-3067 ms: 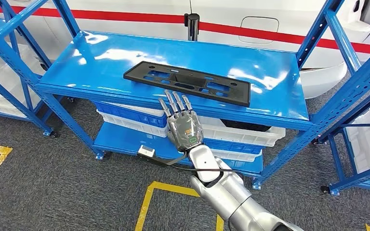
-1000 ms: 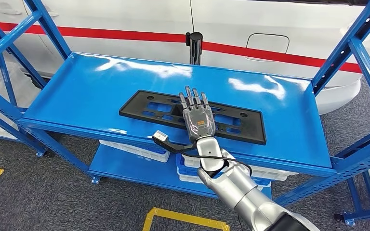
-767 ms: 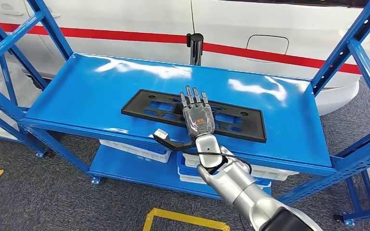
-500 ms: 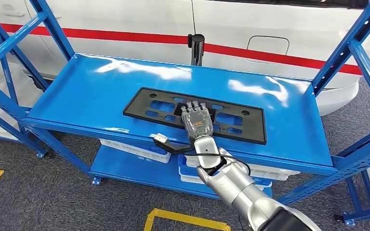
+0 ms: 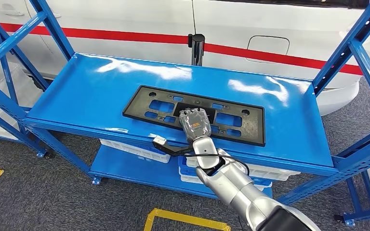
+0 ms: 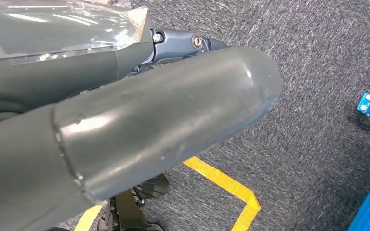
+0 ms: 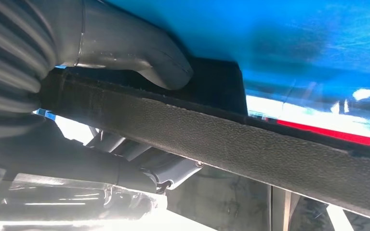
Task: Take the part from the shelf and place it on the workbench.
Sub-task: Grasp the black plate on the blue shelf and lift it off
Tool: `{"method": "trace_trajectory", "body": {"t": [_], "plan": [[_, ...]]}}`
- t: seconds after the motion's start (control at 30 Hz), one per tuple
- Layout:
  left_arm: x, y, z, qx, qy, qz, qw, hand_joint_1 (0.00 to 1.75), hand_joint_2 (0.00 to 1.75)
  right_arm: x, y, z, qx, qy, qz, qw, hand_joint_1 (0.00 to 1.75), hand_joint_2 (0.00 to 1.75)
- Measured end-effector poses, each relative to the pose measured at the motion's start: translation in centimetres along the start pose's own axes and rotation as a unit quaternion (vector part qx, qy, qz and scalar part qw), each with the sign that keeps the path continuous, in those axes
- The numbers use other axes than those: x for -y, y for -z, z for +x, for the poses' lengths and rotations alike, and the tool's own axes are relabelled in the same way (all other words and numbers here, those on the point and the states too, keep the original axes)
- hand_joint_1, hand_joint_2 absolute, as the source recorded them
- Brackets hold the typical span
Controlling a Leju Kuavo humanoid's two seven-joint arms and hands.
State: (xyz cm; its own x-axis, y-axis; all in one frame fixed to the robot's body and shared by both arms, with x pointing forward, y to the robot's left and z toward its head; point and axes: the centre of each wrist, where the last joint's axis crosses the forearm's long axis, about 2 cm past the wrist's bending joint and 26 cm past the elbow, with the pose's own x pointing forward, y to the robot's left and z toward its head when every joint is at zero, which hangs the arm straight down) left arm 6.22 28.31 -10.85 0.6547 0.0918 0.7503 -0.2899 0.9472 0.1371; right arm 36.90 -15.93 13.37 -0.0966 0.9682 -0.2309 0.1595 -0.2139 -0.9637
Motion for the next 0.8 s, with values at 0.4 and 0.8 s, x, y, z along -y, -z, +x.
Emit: {"method": "trace_trajectory", "body": {"t": [0.4,0.8], "plan": [[0.0,0.0,0.0,0.003,0.01,-0.006,1.0,0.0,0.0,0.8,-0.2,0.5,0.011,0.024,-0.072,0.997,1.75,1.75],[0.4,-0.1,0.0,0.005,0.023,-0.012,1.0,0.0,0.0,6.7,-1.6,0.4,0.159,0.263,-0.324,0.895,1.75,1.75]]}}
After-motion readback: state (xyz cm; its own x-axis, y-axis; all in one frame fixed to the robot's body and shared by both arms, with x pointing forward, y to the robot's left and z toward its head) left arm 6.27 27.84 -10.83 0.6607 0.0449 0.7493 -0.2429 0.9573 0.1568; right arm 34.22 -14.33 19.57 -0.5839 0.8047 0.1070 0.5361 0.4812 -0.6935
